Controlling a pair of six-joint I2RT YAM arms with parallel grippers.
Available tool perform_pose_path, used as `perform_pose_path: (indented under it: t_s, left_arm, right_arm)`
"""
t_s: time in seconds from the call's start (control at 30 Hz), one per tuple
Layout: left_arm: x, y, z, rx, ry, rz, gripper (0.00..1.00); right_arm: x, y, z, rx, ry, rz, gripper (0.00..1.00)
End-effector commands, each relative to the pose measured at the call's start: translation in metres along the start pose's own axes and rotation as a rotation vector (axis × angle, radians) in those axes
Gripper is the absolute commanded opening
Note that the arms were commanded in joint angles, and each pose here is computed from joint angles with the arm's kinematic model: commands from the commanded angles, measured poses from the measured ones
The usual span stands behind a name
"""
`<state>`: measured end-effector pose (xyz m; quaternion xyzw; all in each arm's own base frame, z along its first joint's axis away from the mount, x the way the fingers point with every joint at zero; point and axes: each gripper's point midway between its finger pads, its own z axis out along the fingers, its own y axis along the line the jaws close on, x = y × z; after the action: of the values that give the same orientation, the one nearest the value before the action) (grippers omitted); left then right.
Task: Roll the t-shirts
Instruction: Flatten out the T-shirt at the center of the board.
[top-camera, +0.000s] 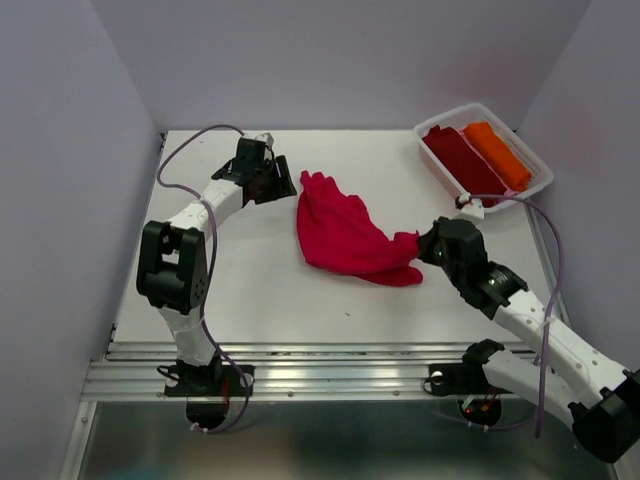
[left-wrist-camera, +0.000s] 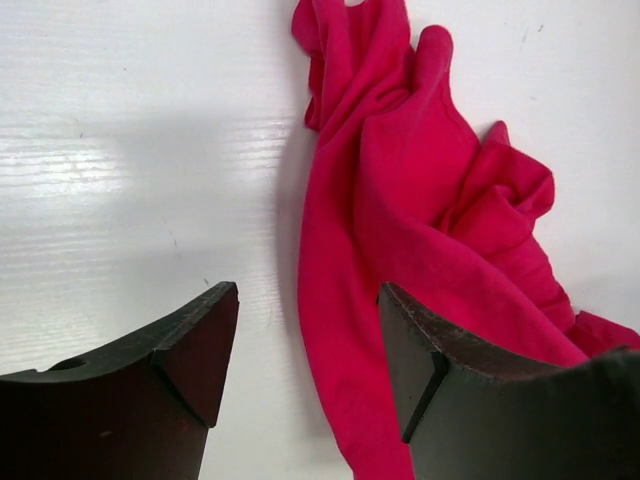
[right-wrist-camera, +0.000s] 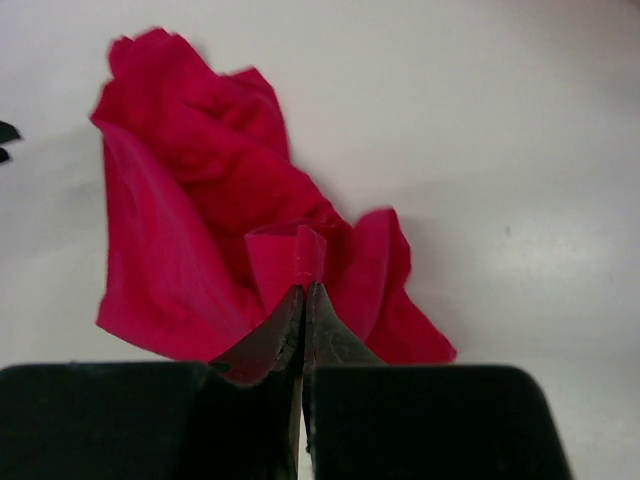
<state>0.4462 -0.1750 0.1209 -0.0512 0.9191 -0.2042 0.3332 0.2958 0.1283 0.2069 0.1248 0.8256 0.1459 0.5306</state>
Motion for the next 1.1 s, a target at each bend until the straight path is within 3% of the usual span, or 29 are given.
perform_pose_path:
  t_s: [0.0,0.17,0.4,0.67,1.07]
  left_arm:
    - [-0.011,-0.013,-0.007,0.041,-0.033,0.002,0.69]
    - [-0.007,-0.026,0.003,0.057,-0.009,0.004,0.69]
    - [-0.01,-0.045,0.007,-0.001,-0.029,0.064,0.56]
    - [-0.041,-0.062,0.038,-0.159,-0.07,0.153,0.65]
    - [-0.016,-0.053,0.072,-0.271,0.016,0.261,0.57]
  right_arm:
    - [0.053,-0.042,-0.016,0.146,0.11,0.183,0.01]
    - [0.083,-0.048,-0.01,0.198,0.2,0.236,0.01]
    - [0.078,-0.049,-0.003,0.22,0.178,0.224,0.01]
    - [0.077,-0.045,-0.001,0.203,0.178,0.21,0.01]
    - [0.074,-0.044,-0.005,0.183,0.162,0.228,0.01]
